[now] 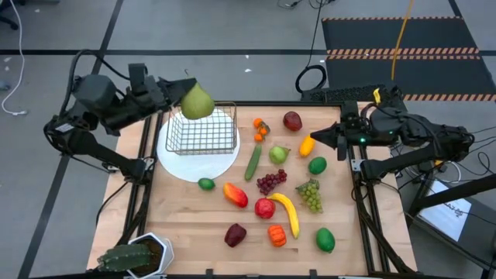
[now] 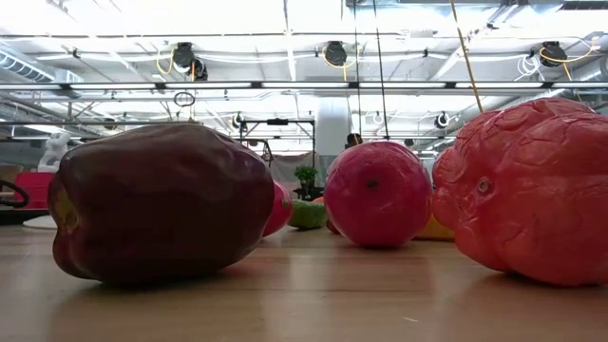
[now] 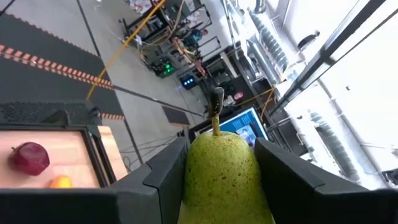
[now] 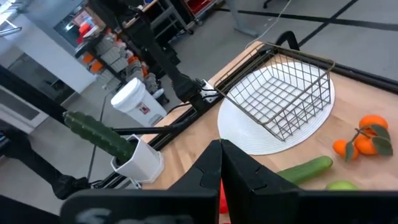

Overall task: Build produce basket
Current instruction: Put the bottom pear into the wired basket

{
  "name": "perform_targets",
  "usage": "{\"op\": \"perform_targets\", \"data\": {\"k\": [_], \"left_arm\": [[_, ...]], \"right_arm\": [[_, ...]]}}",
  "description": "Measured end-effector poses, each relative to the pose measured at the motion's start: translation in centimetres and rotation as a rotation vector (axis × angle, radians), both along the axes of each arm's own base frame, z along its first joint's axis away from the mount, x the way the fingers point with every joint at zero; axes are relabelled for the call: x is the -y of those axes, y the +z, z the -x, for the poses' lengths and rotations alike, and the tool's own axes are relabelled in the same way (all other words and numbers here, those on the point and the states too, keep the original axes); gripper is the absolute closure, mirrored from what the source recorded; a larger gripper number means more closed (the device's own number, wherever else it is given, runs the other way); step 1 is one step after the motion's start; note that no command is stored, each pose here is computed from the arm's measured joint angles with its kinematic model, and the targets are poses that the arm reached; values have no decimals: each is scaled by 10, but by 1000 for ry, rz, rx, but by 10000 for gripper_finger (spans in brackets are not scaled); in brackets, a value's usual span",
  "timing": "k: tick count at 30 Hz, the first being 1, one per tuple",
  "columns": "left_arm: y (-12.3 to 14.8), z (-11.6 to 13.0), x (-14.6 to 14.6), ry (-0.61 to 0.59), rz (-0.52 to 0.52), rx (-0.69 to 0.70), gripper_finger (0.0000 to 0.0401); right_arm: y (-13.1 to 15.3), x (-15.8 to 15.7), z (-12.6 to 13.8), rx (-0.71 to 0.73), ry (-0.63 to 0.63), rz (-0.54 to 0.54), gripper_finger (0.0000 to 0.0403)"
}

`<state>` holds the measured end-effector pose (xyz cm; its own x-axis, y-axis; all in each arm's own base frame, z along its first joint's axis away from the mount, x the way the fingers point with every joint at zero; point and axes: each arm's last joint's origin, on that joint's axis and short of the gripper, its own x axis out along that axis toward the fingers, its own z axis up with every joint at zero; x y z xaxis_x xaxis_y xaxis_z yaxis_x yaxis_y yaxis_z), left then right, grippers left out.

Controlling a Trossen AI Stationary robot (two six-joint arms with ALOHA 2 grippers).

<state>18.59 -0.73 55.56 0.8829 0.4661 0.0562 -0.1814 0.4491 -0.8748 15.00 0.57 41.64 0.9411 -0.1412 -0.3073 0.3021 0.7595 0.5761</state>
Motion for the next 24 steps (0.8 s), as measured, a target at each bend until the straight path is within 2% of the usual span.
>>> {"op": "perform_targets", "data": {"k": [4,8,16,24], "left_arm": [[1,1,0,-9,-47,-20,220],[2,4,0,-26,-157,-67,219],[2,5,1,-9,-550,-260,219],[2,4,2,-4,-943,-439,219]], "right_arm": [[-2,0,-5,-10,-29,-23,403],[-4,0,-9,-18,-43,-67,403],[-4,-1,-17,2,-50,-91,403],[4,-1,-19,74,-33,-45,403]]}}
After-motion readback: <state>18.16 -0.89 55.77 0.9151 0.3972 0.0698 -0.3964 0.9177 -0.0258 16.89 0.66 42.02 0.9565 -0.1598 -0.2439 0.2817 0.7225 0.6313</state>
